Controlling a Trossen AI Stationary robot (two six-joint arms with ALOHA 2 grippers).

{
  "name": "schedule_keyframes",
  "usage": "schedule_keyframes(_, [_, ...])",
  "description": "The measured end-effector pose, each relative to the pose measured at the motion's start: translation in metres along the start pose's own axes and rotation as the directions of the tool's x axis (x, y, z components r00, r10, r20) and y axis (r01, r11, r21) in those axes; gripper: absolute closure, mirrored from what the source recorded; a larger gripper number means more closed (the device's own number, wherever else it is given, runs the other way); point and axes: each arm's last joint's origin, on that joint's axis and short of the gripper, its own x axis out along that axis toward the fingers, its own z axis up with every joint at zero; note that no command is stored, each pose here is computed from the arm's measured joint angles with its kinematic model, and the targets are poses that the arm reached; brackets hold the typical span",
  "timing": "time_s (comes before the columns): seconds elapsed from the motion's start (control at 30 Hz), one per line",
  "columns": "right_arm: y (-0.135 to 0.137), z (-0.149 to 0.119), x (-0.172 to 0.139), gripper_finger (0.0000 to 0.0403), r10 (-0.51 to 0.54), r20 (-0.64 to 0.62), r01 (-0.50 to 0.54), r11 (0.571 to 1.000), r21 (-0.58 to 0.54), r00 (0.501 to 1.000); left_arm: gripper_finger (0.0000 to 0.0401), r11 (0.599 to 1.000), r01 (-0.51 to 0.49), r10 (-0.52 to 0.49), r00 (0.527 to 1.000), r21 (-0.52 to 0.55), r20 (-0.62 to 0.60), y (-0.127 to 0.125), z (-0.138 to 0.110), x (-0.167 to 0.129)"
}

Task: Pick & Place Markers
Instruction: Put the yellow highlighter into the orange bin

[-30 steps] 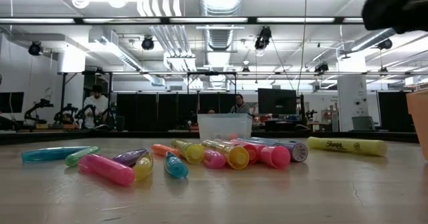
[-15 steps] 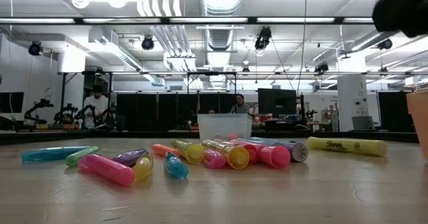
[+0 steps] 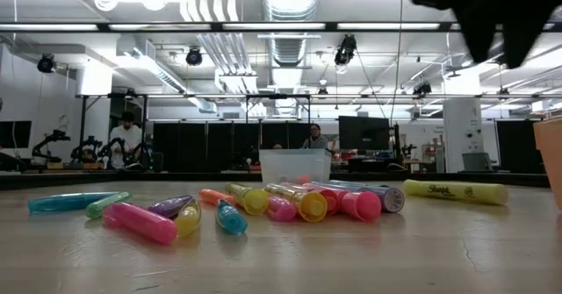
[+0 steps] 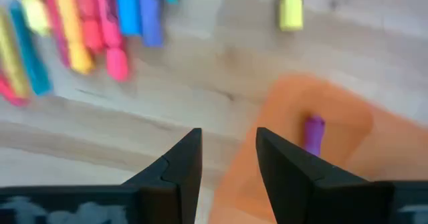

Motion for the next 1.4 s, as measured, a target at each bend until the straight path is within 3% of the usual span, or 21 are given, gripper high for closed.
schedule_keyframes(0.37, [0.009,0.066,0.006,0.0280,-0.040,0.035,0.042,0.998,-0.053,0.999,0.0230,1.000,0.007,-0.007,1.000,0.000,-0.003,0.000,0.000,-0.001])
schedule_keyframes(0.6, [0.000,0.096,0.024,0.0280,-0.114,0.040,0.118,0.987,-0.106,0.993,0.0230,1.000,0.017,-0.017,1.000,-0.003,-0.008,-0.001,-0.001,-0.001])
schedule_keyframes(0.73, [-0.007,0.103,0.038,0.0279,-0.151,0.012,0.152,0.983,-0.104,0.988,0.0230,0.999,0.026,-0.026,1.000,-0.020,-0.012,-0.002,-0.001,-0.002])
schedule_keyframes(0.93, [-0.009,0.107,0.065,0.0261,-0.070,-0.071,0.059,0.986,-0.153,0.995,0.0230,0.999,0.033,-0.033,0.999,-0.021,-0.011,-0.003,-0.001,-0.004])
schedule_keyframes(1.23, [-0.026,0.106,0.084,0.0223,-0.140,-0.093,0.128,0.984,-0.123,0.986,0.0230,0.999,0.032,-0.033,0.999,-0.022,-0.012,-0.002,-0.001,-0.004])
schedule_keyframes(1.4, [-0.026,0.105,0.092,0.0217,-0.100,-0.115,0.086,0.989,-0.123,0.988,0.0230,0.999,0.032,-0.033,0.999,-0.024,-0.012,-0.002,-0.001,-0.004])
